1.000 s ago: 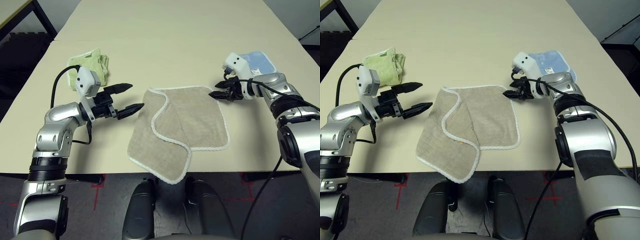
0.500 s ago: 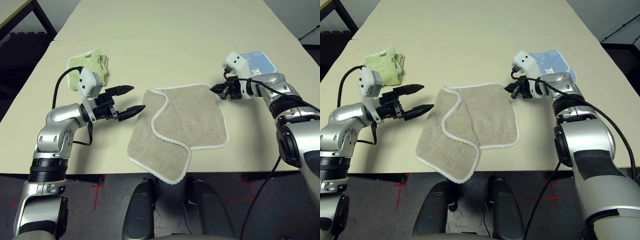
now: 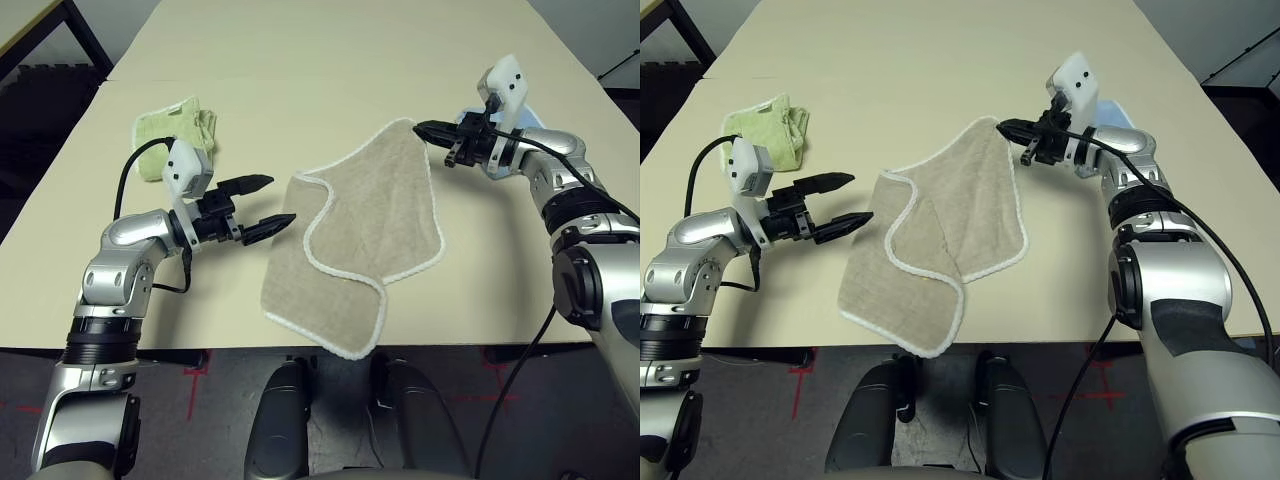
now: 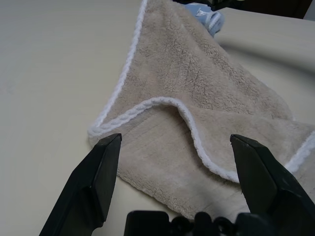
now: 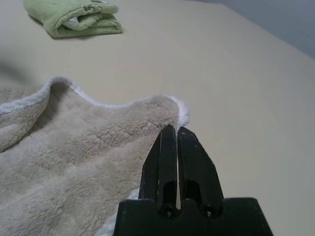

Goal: Fold the towel and set it aside.

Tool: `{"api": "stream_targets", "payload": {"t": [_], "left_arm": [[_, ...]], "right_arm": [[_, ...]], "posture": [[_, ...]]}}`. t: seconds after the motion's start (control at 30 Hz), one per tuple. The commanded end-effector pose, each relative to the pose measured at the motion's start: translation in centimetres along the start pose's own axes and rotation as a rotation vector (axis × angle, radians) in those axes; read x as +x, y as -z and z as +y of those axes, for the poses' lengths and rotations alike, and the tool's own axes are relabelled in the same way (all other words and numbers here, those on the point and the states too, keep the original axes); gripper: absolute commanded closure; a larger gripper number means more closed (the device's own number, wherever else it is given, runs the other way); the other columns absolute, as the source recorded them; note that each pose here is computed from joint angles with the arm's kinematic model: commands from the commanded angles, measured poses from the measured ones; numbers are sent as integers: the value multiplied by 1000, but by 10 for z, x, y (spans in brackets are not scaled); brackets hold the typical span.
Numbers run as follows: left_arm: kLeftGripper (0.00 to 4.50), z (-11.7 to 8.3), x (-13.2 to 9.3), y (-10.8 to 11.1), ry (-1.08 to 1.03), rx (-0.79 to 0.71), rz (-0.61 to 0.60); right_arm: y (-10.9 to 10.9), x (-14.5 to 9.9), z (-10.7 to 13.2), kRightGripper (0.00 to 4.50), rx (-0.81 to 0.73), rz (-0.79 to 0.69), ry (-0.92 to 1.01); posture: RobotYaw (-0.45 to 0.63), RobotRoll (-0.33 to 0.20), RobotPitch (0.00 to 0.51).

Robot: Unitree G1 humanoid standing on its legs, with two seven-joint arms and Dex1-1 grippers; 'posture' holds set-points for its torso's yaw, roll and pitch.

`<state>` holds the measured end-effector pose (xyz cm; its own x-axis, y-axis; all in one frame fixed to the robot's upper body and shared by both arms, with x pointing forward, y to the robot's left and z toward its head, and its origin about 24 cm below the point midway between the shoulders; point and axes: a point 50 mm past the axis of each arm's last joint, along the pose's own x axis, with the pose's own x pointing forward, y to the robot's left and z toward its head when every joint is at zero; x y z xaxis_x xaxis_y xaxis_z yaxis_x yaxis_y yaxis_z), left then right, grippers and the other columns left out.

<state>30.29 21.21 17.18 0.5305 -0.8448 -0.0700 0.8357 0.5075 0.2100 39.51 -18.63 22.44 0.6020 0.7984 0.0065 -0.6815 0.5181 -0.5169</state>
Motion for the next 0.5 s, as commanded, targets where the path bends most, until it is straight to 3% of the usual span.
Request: {"api": "stream_targets", "payload": {"t": [0.03,0.3,0.5], "left_arm": [[0,-3,5,4,19,-20,8],[0,-3,6,5,19,-25,8],[0,-2,8,3,14,-38,-2]], "right_arm": [[-4,1,2,4475,-95,-11,-2],[-20,-2,-5,4475,-327,-62,108],[-53,2,-19,4475,-422,-189,257]], "posture": [[66,0,206],[65,0,196],[57,0,198]]}}
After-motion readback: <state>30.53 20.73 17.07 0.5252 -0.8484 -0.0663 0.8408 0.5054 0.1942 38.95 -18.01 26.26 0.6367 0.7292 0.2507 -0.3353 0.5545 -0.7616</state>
